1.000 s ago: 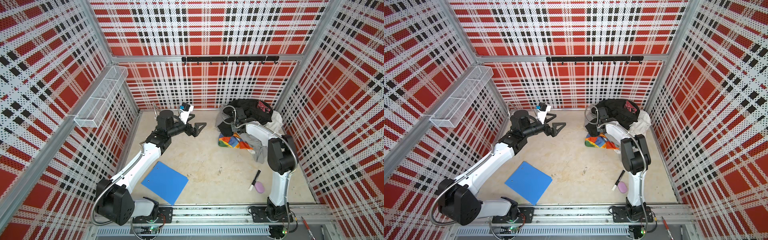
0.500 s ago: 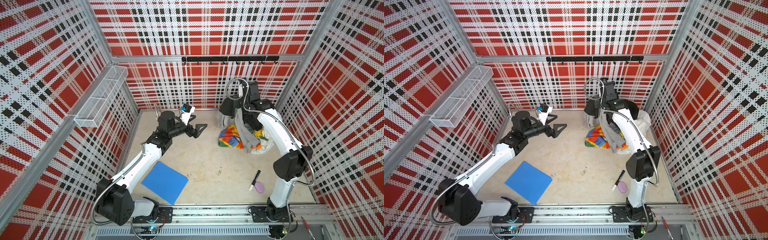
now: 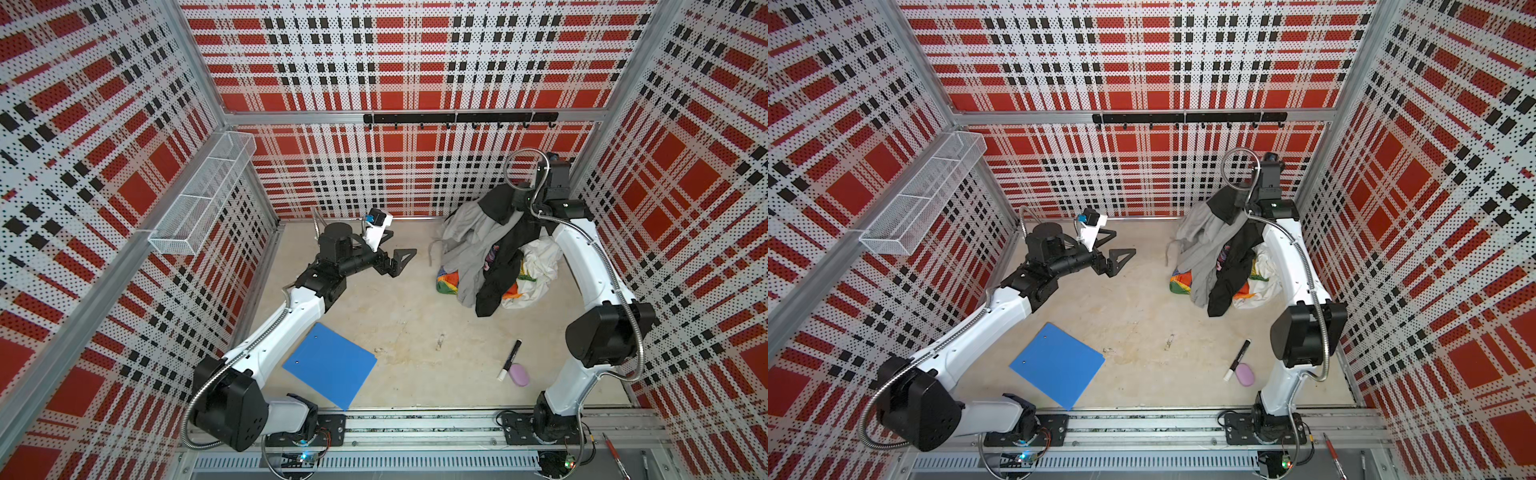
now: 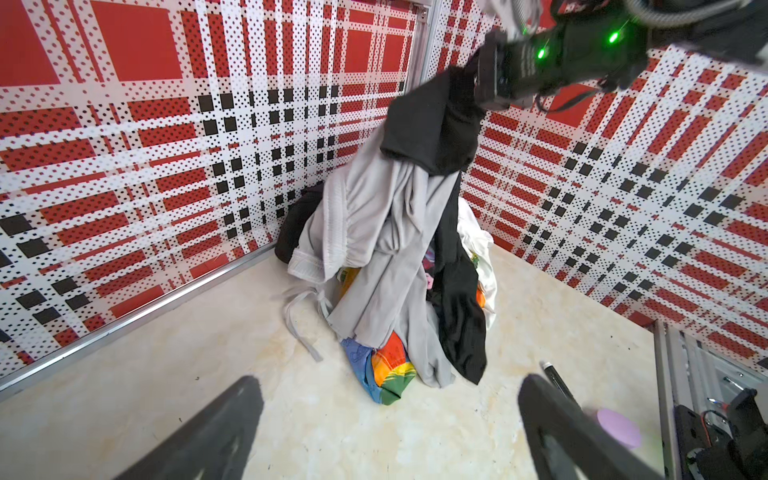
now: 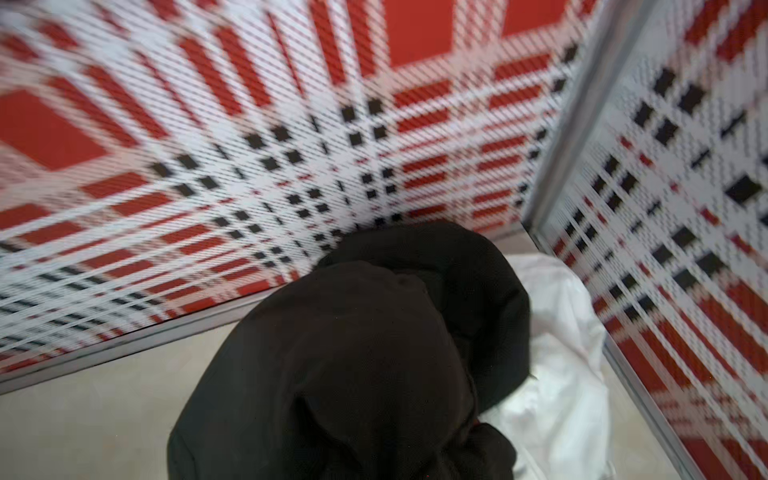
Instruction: Pick out a specific cloth from the pile
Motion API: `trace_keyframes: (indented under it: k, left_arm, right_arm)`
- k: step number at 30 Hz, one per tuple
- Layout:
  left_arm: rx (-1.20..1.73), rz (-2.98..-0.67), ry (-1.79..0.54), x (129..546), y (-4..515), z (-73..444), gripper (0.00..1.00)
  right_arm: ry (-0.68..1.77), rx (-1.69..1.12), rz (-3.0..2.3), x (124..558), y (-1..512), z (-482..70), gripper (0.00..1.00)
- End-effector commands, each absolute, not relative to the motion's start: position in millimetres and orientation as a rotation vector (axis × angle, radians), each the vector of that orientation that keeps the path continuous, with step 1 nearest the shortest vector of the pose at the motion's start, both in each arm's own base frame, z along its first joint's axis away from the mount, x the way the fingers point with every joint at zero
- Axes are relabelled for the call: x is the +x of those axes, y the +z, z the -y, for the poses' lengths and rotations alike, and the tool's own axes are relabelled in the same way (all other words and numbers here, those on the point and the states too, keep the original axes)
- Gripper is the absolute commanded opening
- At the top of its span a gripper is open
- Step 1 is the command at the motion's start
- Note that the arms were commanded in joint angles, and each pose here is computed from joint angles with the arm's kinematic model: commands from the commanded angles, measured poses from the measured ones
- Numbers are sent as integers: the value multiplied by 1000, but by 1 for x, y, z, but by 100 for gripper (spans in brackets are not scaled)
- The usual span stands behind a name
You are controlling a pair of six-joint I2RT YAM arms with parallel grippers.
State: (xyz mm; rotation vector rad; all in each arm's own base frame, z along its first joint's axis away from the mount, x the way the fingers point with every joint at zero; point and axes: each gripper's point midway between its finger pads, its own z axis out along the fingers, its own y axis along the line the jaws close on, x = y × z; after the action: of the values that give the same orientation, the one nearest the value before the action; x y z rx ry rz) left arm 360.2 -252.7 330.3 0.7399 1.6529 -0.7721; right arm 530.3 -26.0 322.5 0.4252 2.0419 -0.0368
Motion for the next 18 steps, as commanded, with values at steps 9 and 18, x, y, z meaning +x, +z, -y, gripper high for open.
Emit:
trace_keyframes:
  k: [9, 18]
  left_arm:
    - [768, -1633, -751, 354, 334, 259, 99]
    - [765, -1655, -758, 360, 330, 260, 99]
  right_arm:
    - [-264, 682, -2063, 525, 216, 114, 12]
    - [-190, 417, -1895, 506, 304, 50, 91]
